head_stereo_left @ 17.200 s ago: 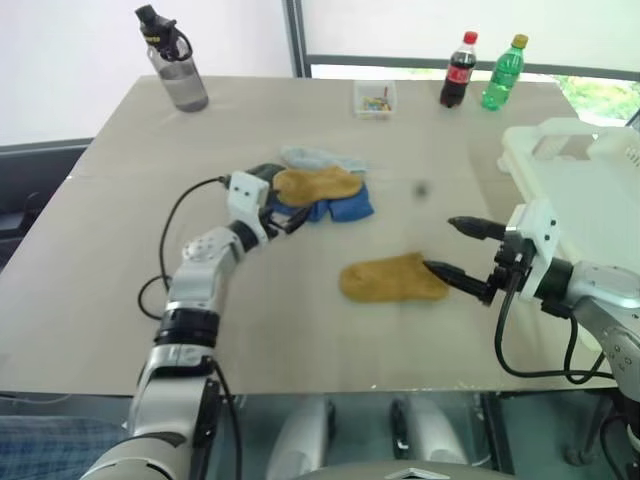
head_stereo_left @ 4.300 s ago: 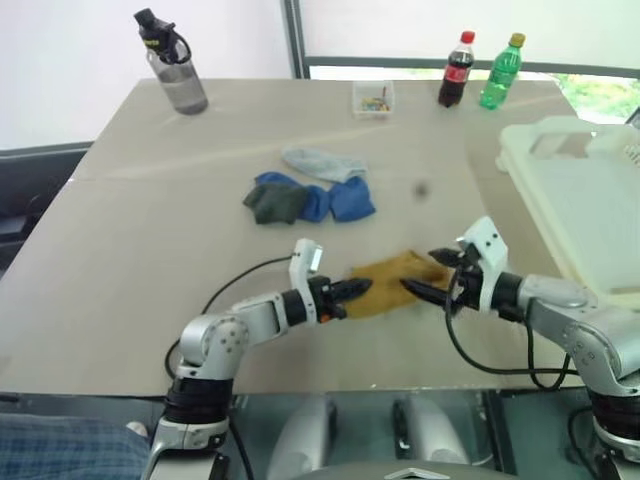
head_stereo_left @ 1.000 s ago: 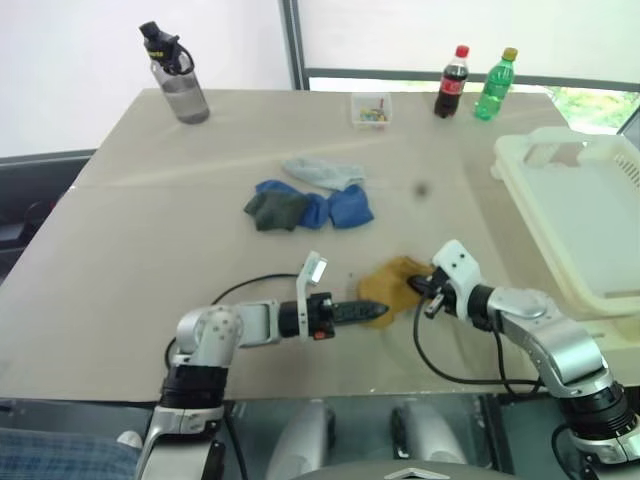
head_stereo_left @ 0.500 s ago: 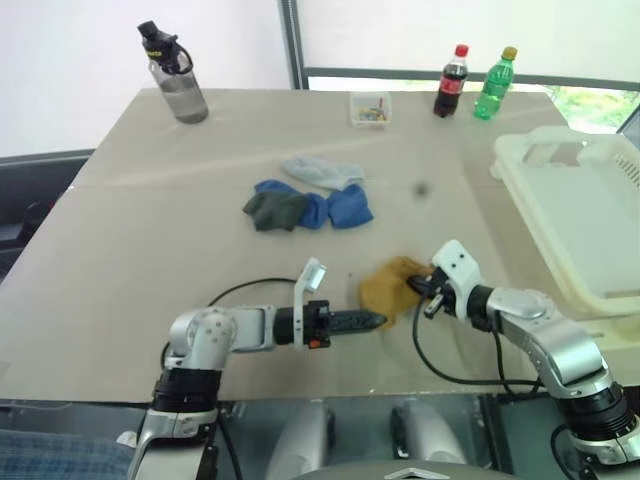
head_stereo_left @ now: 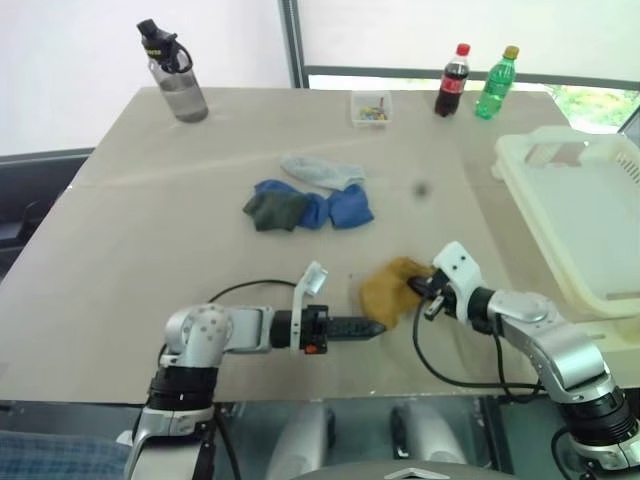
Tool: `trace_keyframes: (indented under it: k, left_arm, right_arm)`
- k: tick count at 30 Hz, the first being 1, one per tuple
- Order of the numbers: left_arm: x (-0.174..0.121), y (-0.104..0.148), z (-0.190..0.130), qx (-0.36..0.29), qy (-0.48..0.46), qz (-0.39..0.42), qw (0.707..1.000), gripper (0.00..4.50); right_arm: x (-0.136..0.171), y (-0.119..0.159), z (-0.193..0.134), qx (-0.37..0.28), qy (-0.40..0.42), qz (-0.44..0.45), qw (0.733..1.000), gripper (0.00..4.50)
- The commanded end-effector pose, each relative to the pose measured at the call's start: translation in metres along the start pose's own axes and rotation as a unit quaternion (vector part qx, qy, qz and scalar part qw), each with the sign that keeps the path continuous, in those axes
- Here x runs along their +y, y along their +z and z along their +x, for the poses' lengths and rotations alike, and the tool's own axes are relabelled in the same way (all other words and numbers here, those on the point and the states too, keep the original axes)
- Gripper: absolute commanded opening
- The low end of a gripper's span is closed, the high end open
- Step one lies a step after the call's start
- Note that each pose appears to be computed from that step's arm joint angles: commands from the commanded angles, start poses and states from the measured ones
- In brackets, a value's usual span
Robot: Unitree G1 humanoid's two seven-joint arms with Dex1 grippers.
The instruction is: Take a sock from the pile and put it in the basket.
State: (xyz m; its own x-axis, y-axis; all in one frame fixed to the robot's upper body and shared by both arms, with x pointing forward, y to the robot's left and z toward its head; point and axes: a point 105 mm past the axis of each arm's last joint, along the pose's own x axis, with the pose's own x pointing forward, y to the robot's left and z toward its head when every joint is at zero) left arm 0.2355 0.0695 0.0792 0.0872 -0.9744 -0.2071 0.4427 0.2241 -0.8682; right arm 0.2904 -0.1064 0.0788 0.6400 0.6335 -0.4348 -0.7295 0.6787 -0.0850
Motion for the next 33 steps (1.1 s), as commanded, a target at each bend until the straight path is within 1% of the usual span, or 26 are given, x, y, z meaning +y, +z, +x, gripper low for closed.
trace_keyframes:
  k: [1, 6, 12, 23, 28, 33]
  left_arm:
    - [0.007, -0.008, -0.004, 0.018, 0.045, -0.017, 0.999, 4.39]
    - [0.010, -0.002, -0.002, 0.004, 0.061, -0.025, 0.998, 4.39]
    - [0.002, -0.017, 0.004, 0.021, 0.034, -0.033, 0.999, 4.39]
    - [0.001, -0.020, -0.001, 0.035, 0.034, -0.040, 0.998, 4.39]
    - [0.005, -0.012, 0.002, 0.015, 0.047, -0.039, 0.998, 4.39]
    - [0.023, 0.018, 0.003, -0.063, 0.101, -0.026, 0.992, 4.39]
  right_arm:
    - [0.005, -0.018, 0.001, 0.033, 0.005, 0.023, 0.999, 0.00]
    - [0.007, -0.020, 0.002, 0.033, 0.005, 0.026, 0.999, 0.00]
    - [0.005, -0.020, 0.001, 0.033, 0.002, 0.028, 0.999, 0.00]
    - [0.006, -0.021, 0.000, 0.036, 0.000, 0.030, 0.999, 0.00]
    - [0.006, -0.022, -0.001, 0.037, -0.001, 0.031, 0.999, 0.00]
    - [0.004, -0.022, -0.002, 0.038, -0.003, 0.031, 0.999, 0.00]
